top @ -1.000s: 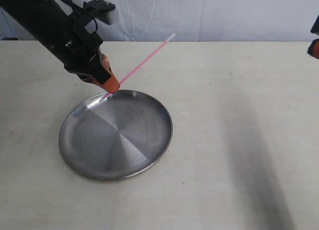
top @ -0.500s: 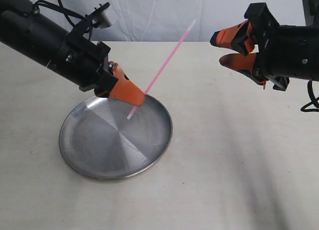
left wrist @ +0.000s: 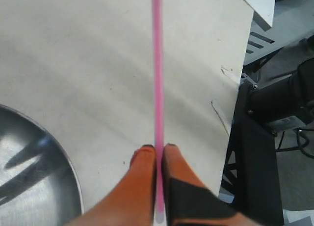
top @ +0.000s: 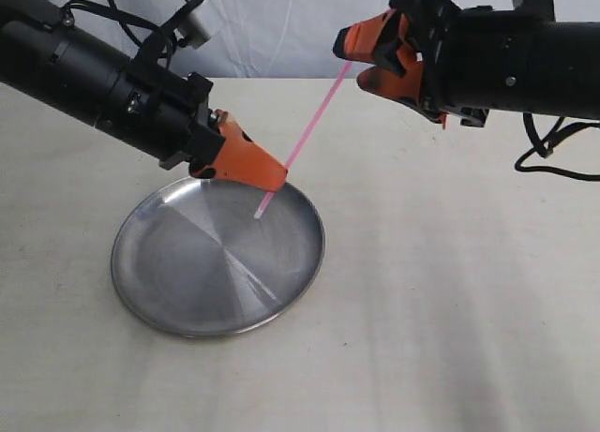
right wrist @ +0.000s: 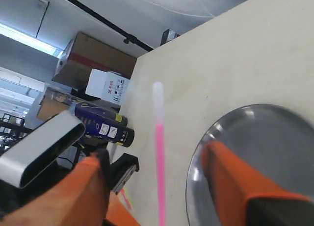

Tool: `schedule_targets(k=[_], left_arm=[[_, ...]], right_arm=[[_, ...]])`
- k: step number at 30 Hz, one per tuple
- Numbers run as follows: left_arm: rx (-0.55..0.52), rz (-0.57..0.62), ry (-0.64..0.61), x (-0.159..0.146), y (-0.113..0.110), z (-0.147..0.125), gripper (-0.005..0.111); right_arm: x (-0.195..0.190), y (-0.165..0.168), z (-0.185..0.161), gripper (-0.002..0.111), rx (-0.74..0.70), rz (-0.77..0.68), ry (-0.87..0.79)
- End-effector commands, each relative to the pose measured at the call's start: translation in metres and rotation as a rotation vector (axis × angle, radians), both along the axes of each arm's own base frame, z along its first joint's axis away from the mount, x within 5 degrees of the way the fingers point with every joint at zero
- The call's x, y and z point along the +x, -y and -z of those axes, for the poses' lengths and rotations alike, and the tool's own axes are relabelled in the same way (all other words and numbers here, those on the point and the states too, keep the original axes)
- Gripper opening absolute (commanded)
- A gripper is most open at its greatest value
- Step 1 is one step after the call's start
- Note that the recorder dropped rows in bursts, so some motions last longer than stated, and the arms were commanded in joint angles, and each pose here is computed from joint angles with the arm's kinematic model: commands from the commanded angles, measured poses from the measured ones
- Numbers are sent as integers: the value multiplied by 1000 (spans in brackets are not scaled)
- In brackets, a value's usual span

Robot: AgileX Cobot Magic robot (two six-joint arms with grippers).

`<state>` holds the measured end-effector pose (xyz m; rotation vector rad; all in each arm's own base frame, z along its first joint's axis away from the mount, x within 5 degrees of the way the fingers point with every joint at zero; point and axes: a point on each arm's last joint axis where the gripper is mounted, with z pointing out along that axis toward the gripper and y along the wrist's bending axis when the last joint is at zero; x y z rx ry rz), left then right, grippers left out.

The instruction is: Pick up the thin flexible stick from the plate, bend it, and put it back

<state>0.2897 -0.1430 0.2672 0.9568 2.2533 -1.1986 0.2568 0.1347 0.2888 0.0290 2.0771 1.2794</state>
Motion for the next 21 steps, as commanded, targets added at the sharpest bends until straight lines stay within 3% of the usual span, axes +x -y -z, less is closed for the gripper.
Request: schedule_targets(k=[1, 5, 7, 8, 10, 21], left_arm=[[-49, 26, 0, -4, 3, -6, 0], [-60, 62, -13, -8, 3, -6, 0], [-70, 64, -17, -8, 4, -7, 0], [-86, 57, -20, -8, 4, -8, 0], [-123, 39, -27, -7, 6, -11, 0], [-198, 17, -40, -5, 8, -18, 0]], right_arm=[[5, -20, 1, 56, -37, -12, 8], [14, -32, 4, 51, -56, -11, 6], [18, -31, 6, 30, -72, 14, 1], [19, -31, 7, 13, -75, 18, -2], [18, -32, 7, 0, -74, 13, -2], [18, -32, 9, -1, -119, 12, 16]])
